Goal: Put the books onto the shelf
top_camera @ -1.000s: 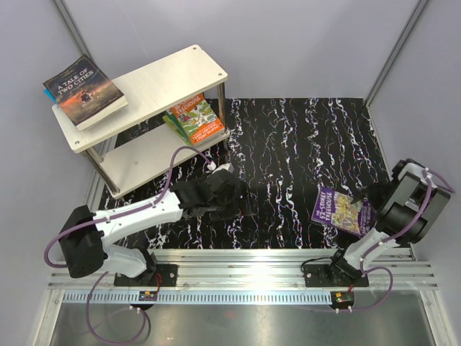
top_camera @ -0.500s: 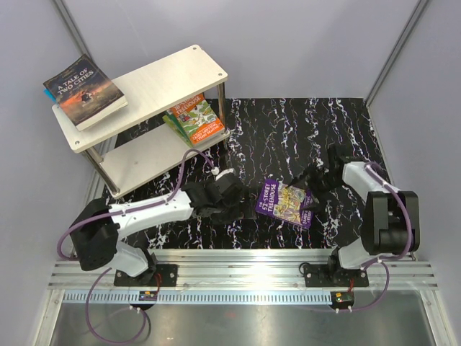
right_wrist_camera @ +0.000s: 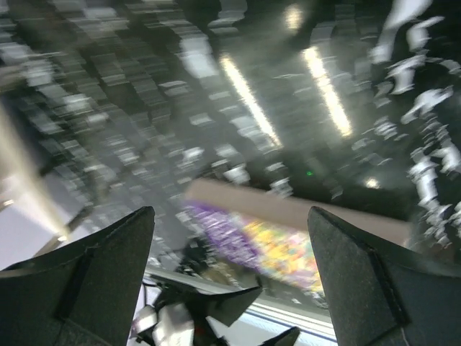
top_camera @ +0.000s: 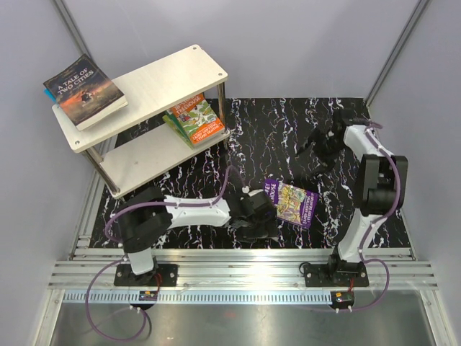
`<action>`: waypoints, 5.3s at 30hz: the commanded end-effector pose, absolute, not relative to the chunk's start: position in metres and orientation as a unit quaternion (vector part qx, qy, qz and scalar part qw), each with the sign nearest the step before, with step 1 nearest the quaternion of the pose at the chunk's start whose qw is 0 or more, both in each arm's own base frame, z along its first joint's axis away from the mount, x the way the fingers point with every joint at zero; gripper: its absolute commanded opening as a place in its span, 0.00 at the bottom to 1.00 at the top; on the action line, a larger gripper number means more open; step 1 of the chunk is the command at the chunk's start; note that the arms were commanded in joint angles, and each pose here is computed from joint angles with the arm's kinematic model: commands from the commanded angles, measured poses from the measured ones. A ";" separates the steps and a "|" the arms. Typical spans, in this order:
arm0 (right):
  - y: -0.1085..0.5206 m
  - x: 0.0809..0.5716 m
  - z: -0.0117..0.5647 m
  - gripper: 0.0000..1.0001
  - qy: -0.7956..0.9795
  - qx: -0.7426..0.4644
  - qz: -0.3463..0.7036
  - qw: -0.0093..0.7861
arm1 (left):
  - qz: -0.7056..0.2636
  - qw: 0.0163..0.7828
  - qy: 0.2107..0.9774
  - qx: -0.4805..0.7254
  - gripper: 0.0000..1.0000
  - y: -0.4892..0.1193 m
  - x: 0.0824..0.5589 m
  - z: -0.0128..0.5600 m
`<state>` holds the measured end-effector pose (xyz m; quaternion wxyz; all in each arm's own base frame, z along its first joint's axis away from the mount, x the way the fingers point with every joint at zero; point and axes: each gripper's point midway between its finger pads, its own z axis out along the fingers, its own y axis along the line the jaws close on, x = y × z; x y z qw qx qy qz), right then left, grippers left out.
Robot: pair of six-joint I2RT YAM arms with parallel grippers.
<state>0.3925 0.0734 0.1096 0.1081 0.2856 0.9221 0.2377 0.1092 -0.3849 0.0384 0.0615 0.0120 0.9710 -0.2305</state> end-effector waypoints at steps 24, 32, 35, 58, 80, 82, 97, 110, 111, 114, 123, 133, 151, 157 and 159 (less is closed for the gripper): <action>0.130 0.207 0.031 0.91 0.890 0.305 0.332 -0.065 | -0.194 0.072 0.977 -0.058 0.99 -0.344 0.165 0.004; 0.171 0.194 0.016 0.84 0.890 0.273 0.355 -0.082 | -0.249 0.054 0.966 -0.055 0.99 -0.366 0.159 0.007; 0.185 0.193 0.022 0.74 0.889 0.260 0.369 -0.078 | -0.287 0.049 0.955 -0.061 0.99 -0.376 0.157 0.013; 0.213 0.223 0.185 0.00 0.839 0.215 0.500 -0.003 | -0.410 0.176 0.889 -0.108 0.99 -0.333 0.176 0.139; 0.225 0.221 0.296 0.20 0.722 0.237 0.650 0.007 | -0.501 0.248 0.817 -0.141 0.00 -0.338 0.198 0.274; 0.225 0.221 0.300 0.91 0.725 0.229 0.650 0.006 | -0.503 0.257 0.815 -0.131 0.00 -0.338 0.199 0.281; 0.218 0.208 0.327 1.00 0.751 0.203 0.625 0.066 | -0.433 0.567 0.693 -0.107 0.00 -0.201 0.255 0.532; 0.217 0.200 0.313 1.00 0.757 0.200 0.621 0.052 | -0.405 0.664 0.587 -0.223 0.00 -0.054 0.303 0.595; 0.217 0.200 0.313 1.00 0.757 0.197 0.621 0.052 | -0.406 0.660 0.588 -0.232 0.00 -0.048 0.309 0.589; 0.218 0.200 0.310 1.00 0.758 0.197 0.620 0.049 | -0.424 0.656 0.575 -0.246 0.00 -0.030 0.312 0.589; 0.220 0.202 0.302 1.00 0.759 0.199 0.619 0.035 | -0.446 0.633 0.555 -0.303 0.00 0.010 0.326 0.556; 0.227 0.207 0.301 1.00 0.760 0.194 0.620 0.032 | -0.418 0.636 0.557 -0.333 0.00 0.036 0.318 0.548; 0.228 0.210 0.294 1.00 0.762 0.201 0.614 0.027 | -0.380 0.583 0.600 -0.395 0.12 0.059 0.323 0.486; 0.228 0.209 0.294 1.00 0.763 0.202 0.614 0.025 | -0.368 0.567 0.607 -0.417 0.47 0.063 0.322 0.477; 0.228 0.209 0.294 1.00 0.763 0.202 0.614 0.025 | -0.370 0.565 0.606 -0.419 0.64 0.064 0.322 0.478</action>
